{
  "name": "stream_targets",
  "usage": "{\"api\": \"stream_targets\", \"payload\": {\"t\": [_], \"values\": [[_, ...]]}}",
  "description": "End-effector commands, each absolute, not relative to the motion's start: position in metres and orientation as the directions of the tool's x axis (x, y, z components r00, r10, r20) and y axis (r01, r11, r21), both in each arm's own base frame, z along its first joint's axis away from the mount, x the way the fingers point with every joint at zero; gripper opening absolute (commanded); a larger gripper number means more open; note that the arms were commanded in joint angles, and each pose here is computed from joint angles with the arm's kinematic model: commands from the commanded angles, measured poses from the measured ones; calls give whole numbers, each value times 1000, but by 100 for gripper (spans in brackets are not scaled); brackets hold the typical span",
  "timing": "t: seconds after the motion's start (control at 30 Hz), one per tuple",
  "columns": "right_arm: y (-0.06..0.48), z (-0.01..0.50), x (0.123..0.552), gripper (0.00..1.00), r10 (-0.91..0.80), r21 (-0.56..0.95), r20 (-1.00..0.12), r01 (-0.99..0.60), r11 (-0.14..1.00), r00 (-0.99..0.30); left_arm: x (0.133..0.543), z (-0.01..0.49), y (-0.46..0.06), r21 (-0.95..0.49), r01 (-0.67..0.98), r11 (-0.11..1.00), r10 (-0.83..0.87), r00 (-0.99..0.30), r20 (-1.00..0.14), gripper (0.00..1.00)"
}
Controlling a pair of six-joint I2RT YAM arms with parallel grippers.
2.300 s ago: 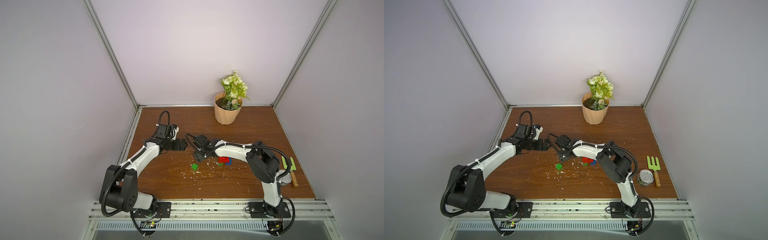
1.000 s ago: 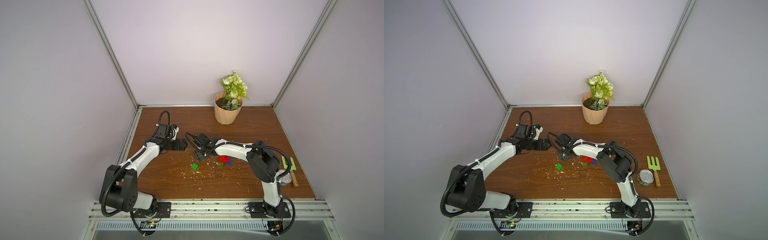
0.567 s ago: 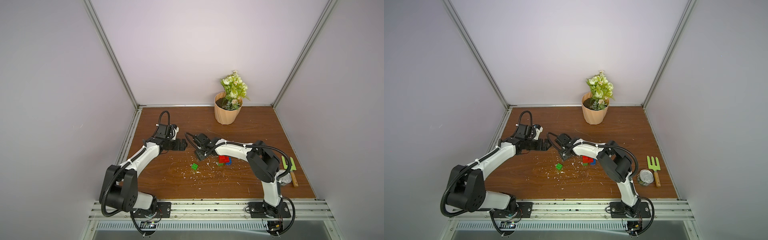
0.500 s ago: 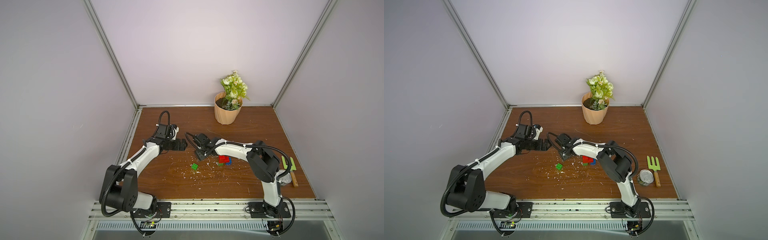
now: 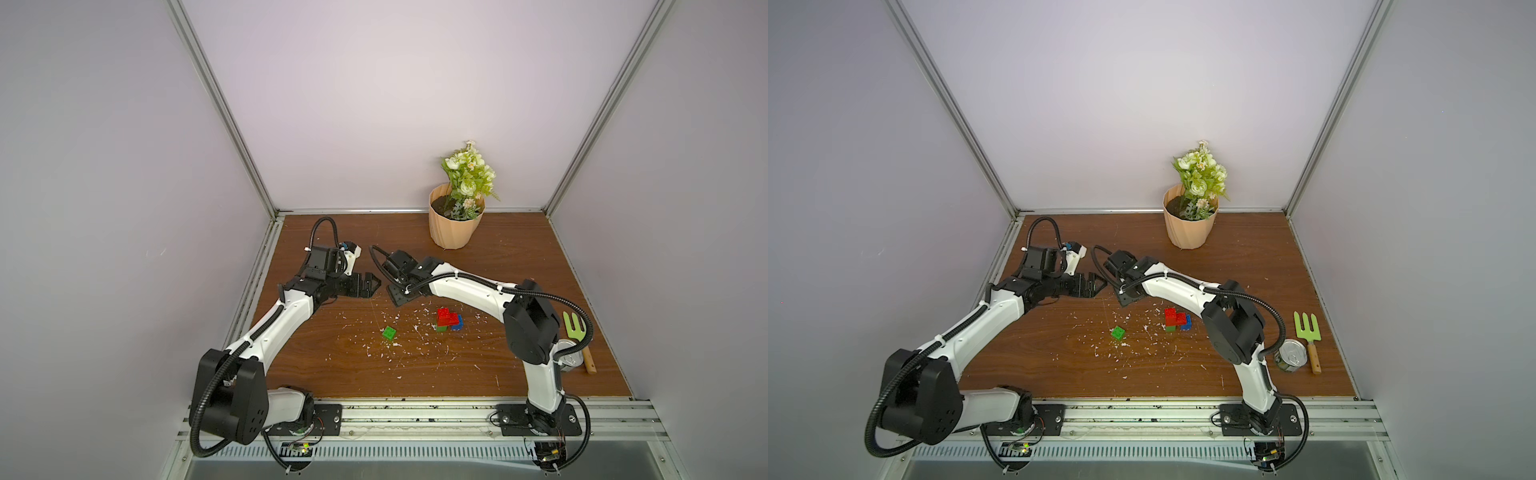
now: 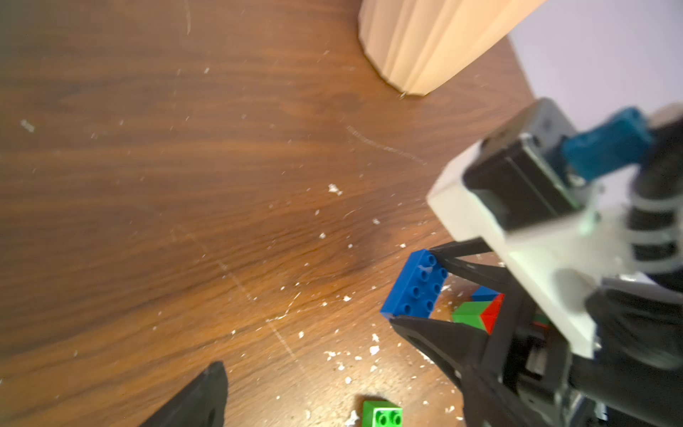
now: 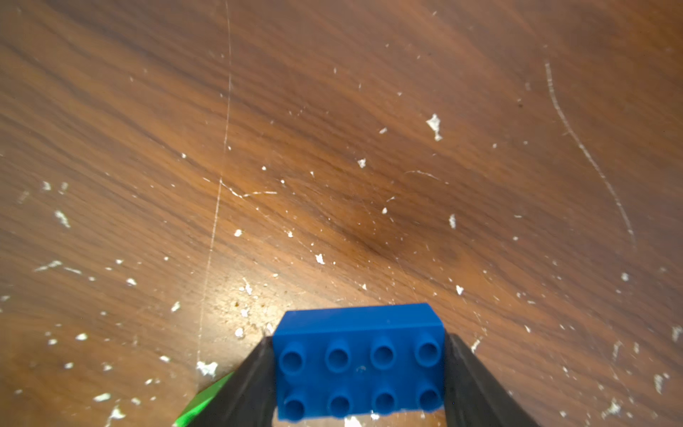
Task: Assemble a giraffe with lego
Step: Pick up the lego brick from the center of the board.
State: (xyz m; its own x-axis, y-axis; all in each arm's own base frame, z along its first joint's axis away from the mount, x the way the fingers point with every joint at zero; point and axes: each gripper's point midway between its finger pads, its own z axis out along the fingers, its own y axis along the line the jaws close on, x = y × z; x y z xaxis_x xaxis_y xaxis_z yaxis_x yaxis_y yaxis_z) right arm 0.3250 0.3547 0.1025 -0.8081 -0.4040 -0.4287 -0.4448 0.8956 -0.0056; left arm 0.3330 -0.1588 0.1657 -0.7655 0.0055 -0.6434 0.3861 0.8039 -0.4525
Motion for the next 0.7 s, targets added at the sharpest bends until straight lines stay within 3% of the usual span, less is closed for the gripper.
{"api": "stream_targets", "payload": {"t": [0.0,0.67], "values": [[330,138,315,57,-317,-14,-412,-342,940,-854,327,178,-170,-480,449,753,14,-741,-671,99],[267,188,266,57,-85,75,-397,-125,989,-914,313,188,-190,-479,522,705,61,-718,-693,99]]}}
